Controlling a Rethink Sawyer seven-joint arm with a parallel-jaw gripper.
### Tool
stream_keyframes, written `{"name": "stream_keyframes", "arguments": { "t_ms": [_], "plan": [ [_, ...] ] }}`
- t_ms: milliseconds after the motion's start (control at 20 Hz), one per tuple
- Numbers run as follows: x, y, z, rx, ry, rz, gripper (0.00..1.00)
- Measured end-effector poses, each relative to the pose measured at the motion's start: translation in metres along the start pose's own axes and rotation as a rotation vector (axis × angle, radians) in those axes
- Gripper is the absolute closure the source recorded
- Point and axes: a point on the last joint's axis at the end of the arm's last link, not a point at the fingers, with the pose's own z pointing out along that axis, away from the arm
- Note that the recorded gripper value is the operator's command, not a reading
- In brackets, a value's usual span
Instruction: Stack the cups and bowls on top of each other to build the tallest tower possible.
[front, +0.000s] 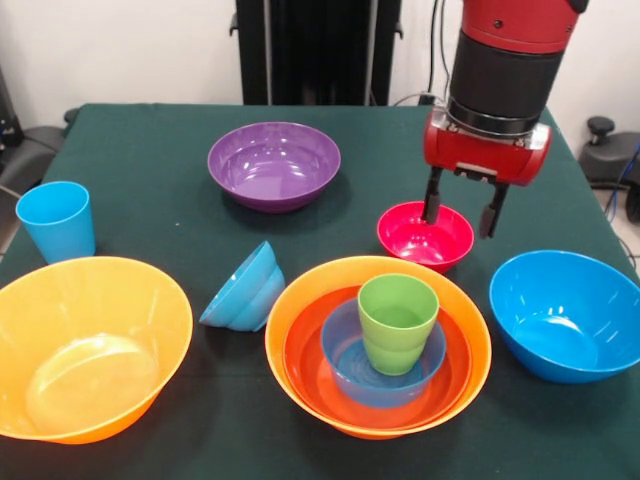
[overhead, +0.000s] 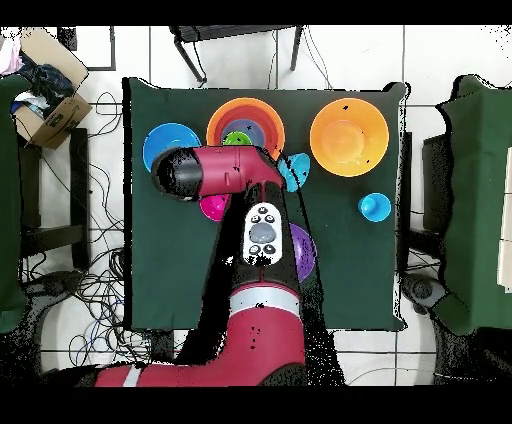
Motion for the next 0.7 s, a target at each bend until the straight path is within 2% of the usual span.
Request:
{"name": "stream_keyframes", "arguments": {
  "t_ms": [300,600,700],
  "plan": [
    [0.006,0.011,-0.001,-0.005,-0.001,0.034,0.00],
    [0.006,0.012,0.003,-0.007,-0.030,0.043,0.00],
    [0.005,0.010,0.011,-0.010,-0.047,0.047,0.00]
  ]
}}
